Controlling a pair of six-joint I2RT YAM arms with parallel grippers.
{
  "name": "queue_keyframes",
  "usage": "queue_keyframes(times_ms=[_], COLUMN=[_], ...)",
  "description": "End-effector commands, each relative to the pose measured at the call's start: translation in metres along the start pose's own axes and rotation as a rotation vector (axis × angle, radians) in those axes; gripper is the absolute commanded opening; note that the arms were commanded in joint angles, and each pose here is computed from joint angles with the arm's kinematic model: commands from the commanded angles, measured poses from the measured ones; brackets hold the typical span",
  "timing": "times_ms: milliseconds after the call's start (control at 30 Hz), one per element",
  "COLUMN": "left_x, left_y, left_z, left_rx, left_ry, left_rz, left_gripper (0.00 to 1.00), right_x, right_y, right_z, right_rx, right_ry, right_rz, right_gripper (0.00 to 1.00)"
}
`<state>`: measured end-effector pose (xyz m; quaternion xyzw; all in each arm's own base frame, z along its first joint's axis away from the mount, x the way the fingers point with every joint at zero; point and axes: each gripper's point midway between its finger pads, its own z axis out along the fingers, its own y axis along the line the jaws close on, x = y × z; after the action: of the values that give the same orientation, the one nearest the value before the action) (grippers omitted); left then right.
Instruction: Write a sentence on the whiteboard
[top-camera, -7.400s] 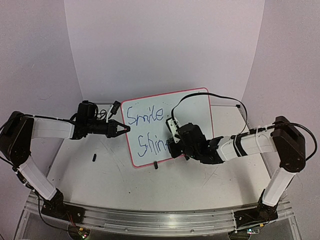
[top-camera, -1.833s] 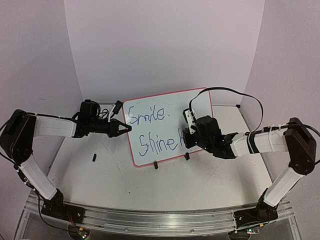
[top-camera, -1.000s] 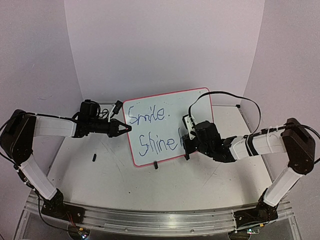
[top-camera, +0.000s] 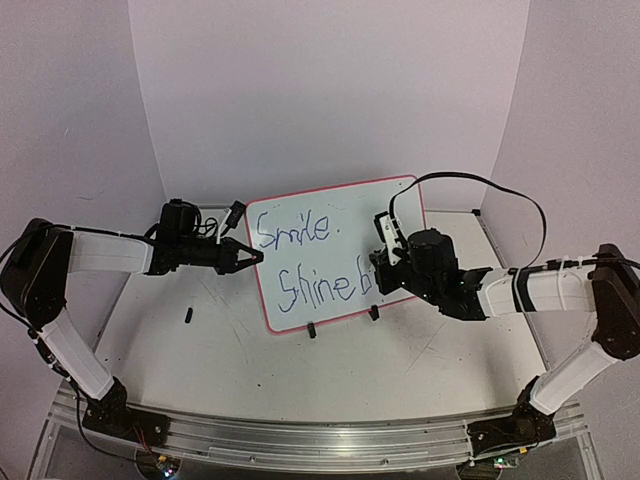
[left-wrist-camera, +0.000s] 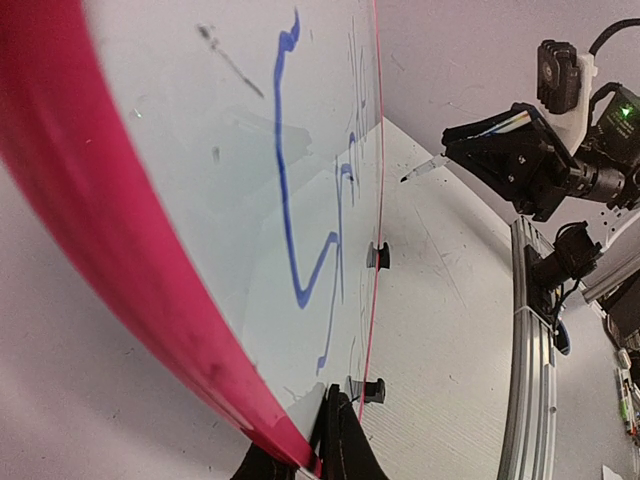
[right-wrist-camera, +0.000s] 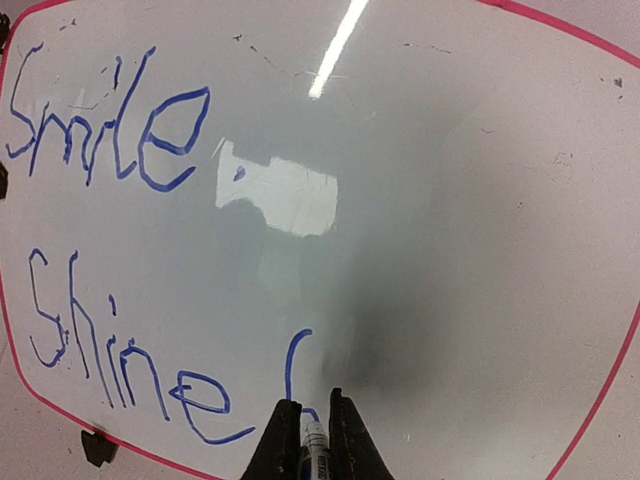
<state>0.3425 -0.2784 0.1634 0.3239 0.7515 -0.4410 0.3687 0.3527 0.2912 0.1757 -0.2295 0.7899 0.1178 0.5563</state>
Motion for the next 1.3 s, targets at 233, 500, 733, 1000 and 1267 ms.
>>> queue_keyframes(times_ms=[233, 500, 733, 1000, 1267], left_x=[0.060, 0.059, 0.058, 0.059, 0.059], left_y=[0.049, 0.048, 0.047, 0.048, 0.047], left_z=[0.005, 0.004, 0.004, 0.004, 0.004], left_rx=[-0.236, -0.235, -0.236, -0.236, -0.236], left_ry=[0.173, 0.172, 0.170, 0.171, 0.172], left_rz=[0.019, 0.021, 0.027, 0.024, 0.025], left_gripper=[0.00, 0.00, 0.00, 0.00, 0.00], right_x=[-0.012, -0.006, -0.009, -0.010, 0.001], right_y=[0.007, 0.007, -0.015, -0.016, -0.015], right_z=[0.002, 0.011, 0.009, 0.018, 0.025], right_rx=[-0.046, -0.033, 0.084, 0.085, 0.073], right_ry=[-0.042, -0.022, -0.031, -0.028, -0.001], right_rz=[0.012, 0.008, 0.014, 0.017, 0.011], right_gripper=[0.00, 0.00, 0.00, 0.00, 0.00])
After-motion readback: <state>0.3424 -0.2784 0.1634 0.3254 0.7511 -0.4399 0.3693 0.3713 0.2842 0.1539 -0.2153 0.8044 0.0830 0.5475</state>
